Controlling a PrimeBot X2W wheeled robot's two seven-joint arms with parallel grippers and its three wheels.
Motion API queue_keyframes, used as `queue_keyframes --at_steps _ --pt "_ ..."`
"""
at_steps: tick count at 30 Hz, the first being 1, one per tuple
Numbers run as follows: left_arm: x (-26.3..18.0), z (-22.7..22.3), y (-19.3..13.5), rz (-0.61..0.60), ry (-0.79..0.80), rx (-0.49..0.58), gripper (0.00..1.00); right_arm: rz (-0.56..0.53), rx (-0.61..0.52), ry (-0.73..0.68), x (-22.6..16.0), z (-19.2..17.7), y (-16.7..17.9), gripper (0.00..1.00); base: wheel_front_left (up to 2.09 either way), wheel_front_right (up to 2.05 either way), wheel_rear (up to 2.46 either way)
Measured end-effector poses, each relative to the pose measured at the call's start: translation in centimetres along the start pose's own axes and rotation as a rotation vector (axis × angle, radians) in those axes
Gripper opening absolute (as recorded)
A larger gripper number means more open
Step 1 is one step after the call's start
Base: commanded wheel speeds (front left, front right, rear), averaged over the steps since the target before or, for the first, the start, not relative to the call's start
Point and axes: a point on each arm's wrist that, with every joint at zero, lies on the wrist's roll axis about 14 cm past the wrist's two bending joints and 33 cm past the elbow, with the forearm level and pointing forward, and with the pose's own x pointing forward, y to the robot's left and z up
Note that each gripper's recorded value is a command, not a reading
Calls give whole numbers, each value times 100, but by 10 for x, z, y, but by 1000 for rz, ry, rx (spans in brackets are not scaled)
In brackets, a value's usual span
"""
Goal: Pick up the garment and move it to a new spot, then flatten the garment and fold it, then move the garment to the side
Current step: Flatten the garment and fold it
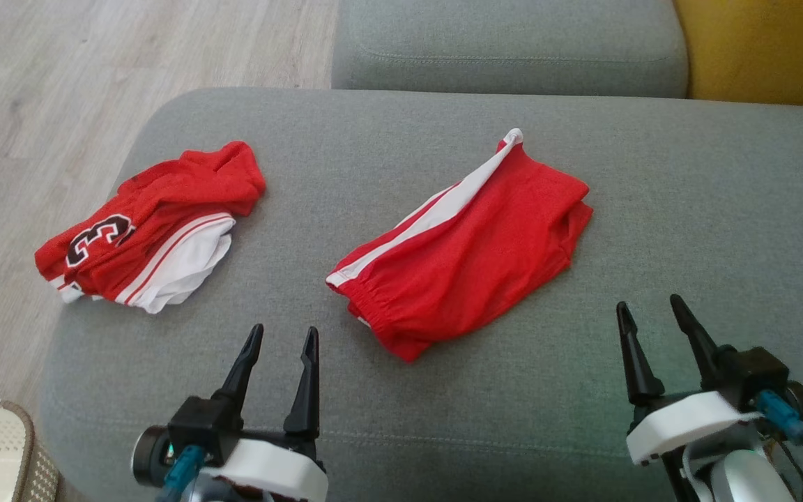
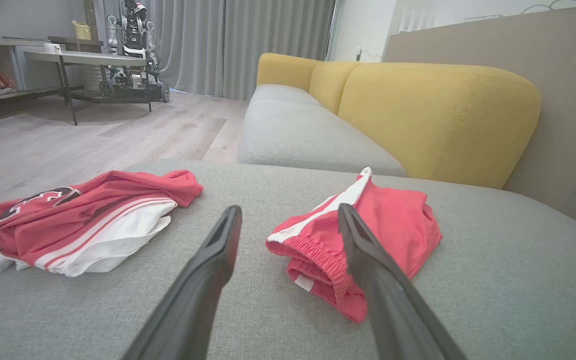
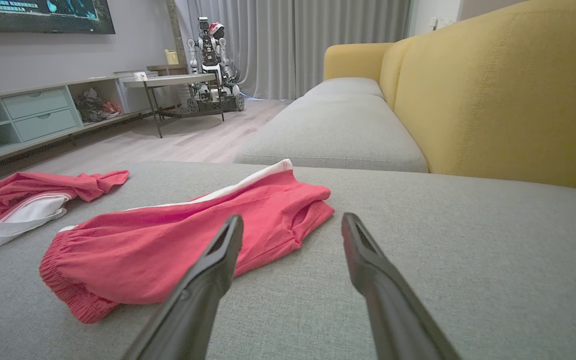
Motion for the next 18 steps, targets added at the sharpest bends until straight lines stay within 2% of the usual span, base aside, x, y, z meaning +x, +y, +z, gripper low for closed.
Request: queue_keyframes --at_steps 12,16,18 --pt "2 -2 2 9 8 3 100 -24 -1 2 0 -1 -5 100 0 0 0" --pt "3 -5 0 5 17 2 100 -66 10 66 -2 -22 -18 100 0 0 0" --pt "6 -7 -1 0 24 2 100 -100 68 109 -1 -37 -26 100 0 0 0"
